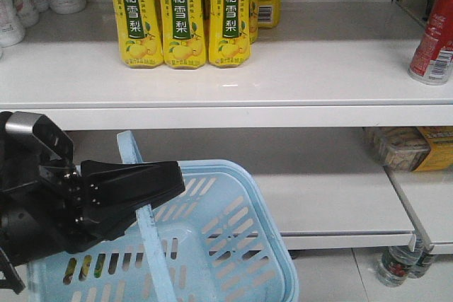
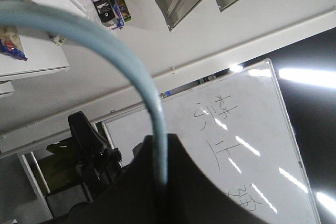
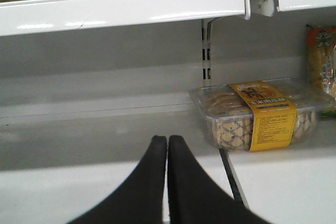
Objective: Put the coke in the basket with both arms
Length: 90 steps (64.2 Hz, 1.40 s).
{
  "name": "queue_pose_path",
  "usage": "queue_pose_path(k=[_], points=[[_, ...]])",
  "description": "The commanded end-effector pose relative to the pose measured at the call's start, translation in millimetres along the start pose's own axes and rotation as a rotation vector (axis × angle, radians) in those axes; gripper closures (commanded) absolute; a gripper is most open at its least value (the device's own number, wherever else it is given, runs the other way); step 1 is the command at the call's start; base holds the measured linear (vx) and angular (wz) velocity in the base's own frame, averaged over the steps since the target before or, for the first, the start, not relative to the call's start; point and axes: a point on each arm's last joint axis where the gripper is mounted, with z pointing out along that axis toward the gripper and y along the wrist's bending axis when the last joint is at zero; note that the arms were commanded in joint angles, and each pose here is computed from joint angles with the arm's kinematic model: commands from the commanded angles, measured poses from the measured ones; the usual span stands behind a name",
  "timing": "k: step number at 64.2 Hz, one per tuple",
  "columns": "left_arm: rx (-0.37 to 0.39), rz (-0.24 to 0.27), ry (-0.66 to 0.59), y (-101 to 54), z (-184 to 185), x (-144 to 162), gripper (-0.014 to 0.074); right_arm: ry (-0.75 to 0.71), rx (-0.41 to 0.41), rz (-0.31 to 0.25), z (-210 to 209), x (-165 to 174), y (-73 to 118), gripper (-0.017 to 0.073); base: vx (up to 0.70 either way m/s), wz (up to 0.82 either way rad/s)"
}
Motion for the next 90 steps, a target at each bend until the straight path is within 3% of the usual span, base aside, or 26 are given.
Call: queue_pose_path(k=[1,90], points=[[0.252,0.013,0.073,-31.0,-1.2,5.6,0.0600,-0.075,-0.009,-0.010,-0.8,-4.4,0.8,0.0565,0.02,0.01],[0.252,0.013,0.073,-31.0,-1.2,5.6,0.0600,-0.075,-0.009,-0.010,-0.8,-4.4,0.8,0.0565,0.01,0.01]])
